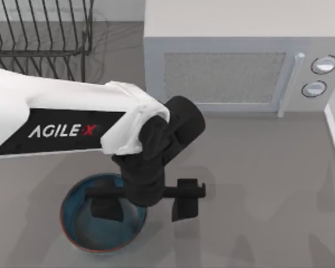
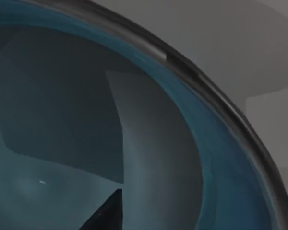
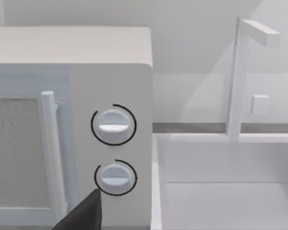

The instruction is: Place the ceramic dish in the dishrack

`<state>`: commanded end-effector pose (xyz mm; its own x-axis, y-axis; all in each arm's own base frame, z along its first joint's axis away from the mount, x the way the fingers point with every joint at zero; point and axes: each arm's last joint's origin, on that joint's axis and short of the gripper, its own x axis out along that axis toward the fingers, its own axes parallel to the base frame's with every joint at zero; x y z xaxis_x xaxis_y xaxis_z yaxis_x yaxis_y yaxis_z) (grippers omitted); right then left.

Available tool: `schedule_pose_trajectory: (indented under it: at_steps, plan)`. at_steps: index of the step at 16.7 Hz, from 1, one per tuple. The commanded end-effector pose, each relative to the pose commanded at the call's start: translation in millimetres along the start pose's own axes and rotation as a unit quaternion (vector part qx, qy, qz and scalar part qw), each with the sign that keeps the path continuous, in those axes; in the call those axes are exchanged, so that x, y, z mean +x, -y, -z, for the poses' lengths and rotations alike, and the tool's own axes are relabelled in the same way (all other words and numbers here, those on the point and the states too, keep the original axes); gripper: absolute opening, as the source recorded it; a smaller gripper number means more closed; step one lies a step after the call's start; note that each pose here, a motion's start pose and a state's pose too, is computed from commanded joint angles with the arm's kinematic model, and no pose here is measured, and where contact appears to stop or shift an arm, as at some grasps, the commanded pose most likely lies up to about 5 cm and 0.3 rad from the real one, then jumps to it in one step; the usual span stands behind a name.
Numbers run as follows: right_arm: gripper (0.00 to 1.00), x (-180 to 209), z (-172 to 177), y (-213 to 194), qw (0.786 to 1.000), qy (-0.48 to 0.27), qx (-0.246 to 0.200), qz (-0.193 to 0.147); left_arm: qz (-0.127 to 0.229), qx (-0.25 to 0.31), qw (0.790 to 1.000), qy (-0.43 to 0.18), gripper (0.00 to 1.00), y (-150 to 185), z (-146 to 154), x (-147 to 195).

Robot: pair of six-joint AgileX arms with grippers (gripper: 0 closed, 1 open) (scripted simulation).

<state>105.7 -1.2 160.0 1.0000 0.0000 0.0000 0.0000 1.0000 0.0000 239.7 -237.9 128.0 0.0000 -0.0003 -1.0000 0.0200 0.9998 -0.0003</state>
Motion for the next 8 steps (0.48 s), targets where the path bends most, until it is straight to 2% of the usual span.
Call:
schedule_pose_trajectory:
  at_steps: [8]
  plan:
    - [1.0,0.0,0.0,0.0,1.0,0.0,0.0,0.0,0.0,0.0,1.0,0.0,0.1,0.0,0.0,0.0]
